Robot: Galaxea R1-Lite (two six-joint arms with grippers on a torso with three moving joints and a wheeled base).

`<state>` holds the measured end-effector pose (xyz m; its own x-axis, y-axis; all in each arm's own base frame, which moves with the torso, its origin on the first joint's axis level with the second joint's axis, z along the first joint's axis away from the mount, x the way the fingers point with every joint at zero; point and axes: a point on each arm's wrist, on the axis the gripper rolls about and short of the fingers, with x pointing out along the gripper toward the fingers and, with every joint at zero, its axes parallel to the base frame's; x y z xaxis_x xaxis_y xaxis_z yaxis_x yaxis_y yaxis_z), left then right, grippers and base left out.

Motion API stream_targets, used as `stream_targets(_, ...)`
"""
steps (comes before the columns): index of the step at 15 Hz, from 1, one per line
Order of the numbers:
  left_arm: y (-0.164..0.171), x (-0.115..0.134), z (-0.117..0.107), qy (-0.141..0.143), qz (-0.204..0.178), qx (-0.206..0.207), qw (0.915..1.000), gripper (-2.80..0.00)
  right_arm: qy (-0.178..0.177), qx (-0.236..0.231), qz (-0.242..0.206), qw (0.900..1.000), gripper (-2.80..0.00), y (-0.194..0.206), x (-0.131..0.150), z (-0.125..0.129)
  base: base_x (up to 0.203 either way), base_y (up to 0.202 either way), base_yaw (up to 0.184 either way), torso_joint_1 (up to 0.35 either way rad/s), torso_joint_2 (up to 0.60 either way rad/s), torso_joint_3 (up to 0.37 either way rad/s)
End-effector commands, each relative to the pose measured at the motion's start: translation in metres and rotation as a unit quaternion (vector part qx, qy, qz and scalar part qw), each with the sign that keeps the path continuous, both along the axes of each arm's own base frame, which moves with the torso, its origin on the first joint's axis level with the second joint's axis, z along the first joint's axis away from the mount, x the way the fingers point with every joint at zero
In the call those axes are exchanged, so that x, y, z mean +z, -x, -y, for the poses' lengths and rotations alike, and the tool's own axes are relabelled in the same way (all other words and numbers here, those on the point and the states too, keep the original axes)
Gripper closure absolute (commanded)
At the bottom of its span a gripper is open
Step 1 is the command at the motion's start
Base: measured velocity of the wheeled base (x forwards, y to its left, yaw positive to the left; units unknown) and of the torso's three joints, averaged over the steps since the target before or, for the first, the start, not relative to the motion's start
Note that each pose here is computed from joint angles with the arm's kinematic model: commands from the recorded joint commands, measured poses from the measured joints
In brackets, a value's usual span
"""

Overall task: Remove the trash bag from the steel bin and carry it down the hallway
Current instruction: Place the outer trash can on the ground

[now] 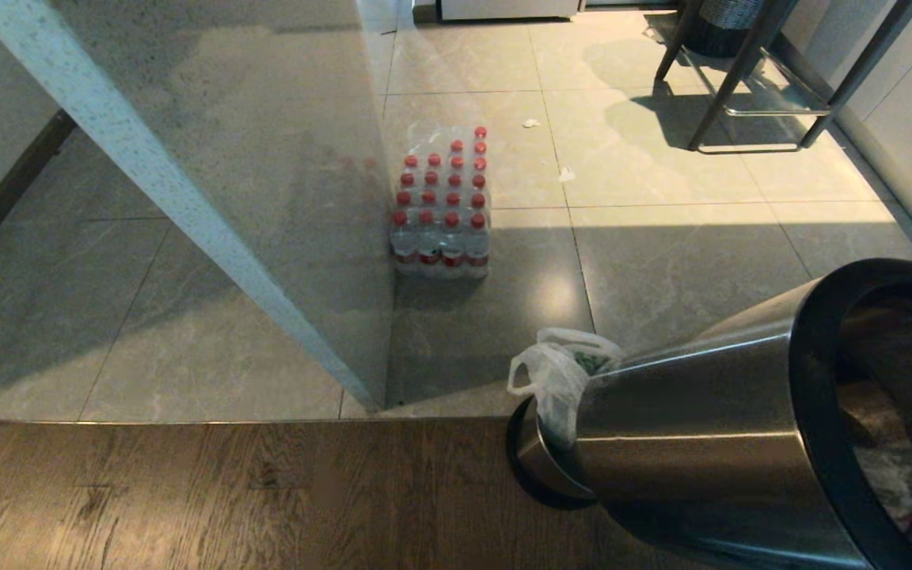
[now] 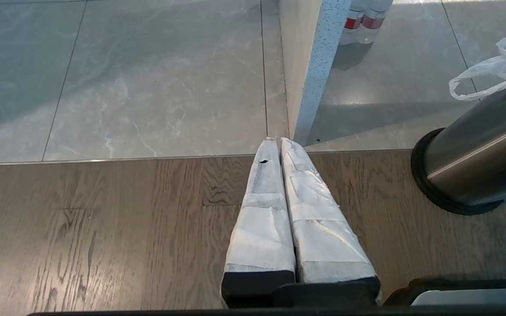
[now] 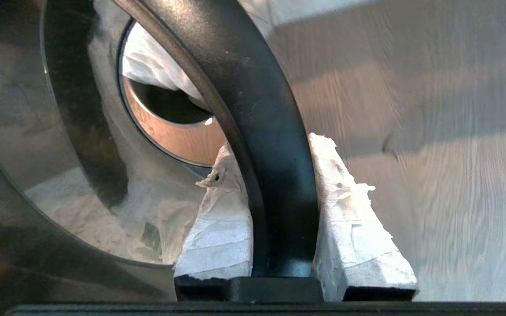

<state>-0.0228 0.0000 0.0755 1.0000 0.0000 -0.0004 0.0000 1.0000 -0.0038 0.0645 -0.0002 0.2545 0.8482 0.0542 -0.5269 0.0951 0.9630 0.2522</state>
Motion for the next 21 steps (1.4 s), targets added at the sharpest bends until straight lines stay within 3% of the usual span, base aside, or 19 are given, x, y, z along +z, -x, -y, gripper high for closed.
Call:
stream_targets(1,0.000,0.000,0.000,0.000,-0.001,0.000,1.0000,0.00,-0.004,-0.032,-0.018,0.999,0.00,0.004,-0.003,0.004,0.000,0.000,0.000,0.000,0.00,0.000)
stream_targets(3,0.000,0.000,0.000,0.000,-0.001,0.000,1.0000,0.00,-0.023,-0.057,-0.025,0.998,0.00,0.004,-0.006,0.005,0.000,0.000,0.000,0.000,0.00,0.000)
stream_targets(8,0.000,0.000,0.000,0.000,-0.001,0.000,1.0000,0.00,-0.025,-0.121,-0.031,0.992,0.00,-0.015,-0.004,0.016,0.000,0.000,0.000,0.000,0.00,0.000)
stream_targets(13,0.000,0.000,0.000,0.000,-0.001,0.000,1.0000,0.00,-0.041,-0.226,-0.050,0.972,0.00,-0.045,-0.006,0.051,0.000,0.000,0.000,0.000,0.00,0.000)
stream_targets(17,0.000,0.000,0.000,0.000,-0.001,0.000,1.0000,0.00,-0.070,-0.266,-0.062,0.959,0.00,-0.057,-0.014,0.077,0.000,0.000,0.000,0.000,0.00,0.000)
stream_targets(21,0.000,0.000,0.000,0.000,-0.001,0.000,1.0000,0.00,-0.077,-0.269,-0.087,0.956,0.00,-0.083,-0.029,0.095,0.000,0.000,0.000,0.000,0.00,0.000)
